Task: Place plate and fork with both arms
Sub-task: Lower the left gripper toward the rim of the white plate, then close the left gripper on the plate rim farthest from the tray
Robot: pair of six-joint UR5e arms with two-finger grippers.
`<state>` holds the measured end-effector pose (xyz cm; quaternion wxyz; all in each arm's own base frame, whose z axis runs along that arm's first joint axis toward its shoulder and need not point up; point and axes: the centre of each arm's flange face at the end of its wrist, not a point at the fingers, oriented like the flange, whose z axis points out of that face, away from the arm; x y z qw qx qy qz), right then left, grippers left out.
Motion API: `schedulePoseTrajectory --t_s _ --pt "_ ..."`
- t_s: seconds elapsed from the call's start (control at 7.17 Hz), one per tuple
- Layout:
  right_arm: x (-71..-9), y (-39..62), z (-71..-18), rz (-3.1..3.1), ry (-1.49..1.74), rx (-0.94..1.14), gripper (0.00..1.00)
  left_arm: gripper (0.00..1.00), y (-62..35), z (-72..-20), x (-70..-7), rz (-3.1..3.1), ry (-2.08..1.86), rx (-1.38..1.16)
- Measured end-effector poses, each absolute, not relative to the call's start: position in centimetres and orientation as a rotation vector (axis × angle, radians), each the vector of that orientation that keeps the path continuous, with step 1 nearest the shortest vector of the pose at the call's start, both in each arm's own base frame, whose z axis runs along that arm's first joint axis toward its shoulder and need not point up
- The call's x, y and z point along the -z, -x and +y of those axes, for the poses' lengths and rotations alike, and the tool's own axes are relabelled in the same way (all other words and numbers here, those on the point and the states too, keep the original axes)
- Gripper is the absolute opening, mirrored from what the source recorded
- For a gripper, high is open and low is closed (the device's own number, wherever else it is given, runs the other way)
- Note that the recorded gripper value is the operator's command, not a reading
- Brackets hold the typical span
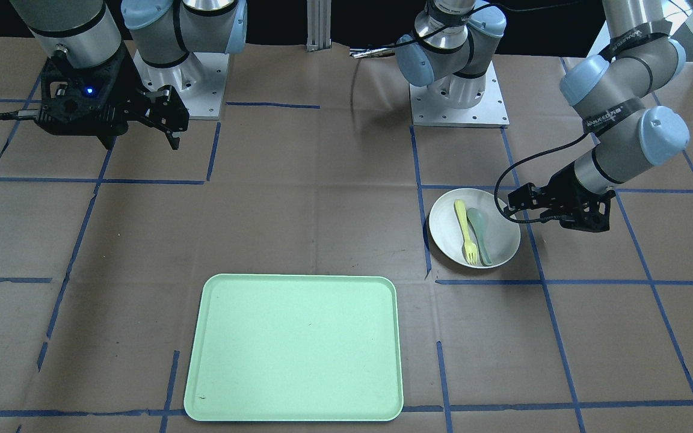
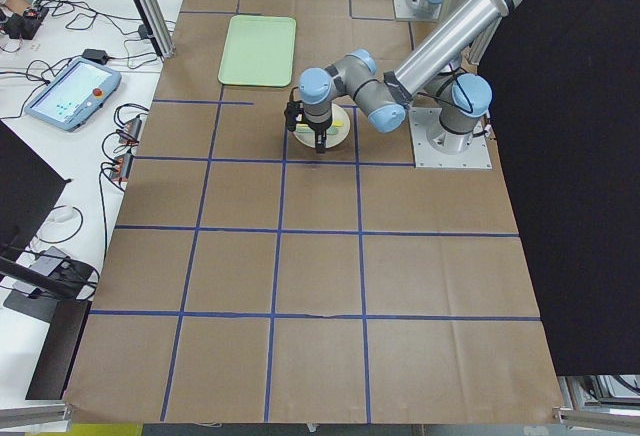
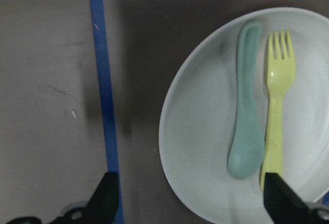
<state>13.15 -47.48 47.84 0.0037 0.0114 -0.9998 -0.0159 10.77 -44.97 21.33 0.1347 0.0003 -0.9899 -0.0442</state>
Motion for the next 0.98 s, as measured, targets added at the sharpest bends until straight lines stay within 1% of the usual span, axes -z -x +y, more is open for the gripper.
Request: schedulePoseTrajectory --t_s 0.14,0.28,0.42,0.7,0.84,0.98 --pt "-47.8 -13.2 -47.5 -3.134 -0.036 0.049 1.0 0.78 -11.4 -45.1 -20.3 -2.848 -0.025 0.131" --pt "-47.8 -13.2 -47.5 -3.135 -0.037 0.049 1.0 0.68 -11.7 -45.2 -19.6 -2.844 -0.036 0.126" --pt "-47.8 -13.2 -47.5 -3.135 -0.037 0.049 1.0 0.66 -11.9 -45.4 -19.1 -2.843 -0.04 0.123" --pt "-47.8 -13.2 -47.5 -3.135 -0.037 0.05 1.0 0.64 -12.0 -45.5 -18.5 -2.839 -0.05 0.13" --pt "-47.8 -13.2 -47.5 -3.135 -0.038 0.05 1.0 0.61 -12.0 -45.6 -18.2 -2.836 -0.054 0.134" --pt "-47.8 -13.2 -47.5 -3.136 -0.038 0.05 1.0 0.54 -12.0 -45.6 -18.1 -2.835 -0.056 0.136"
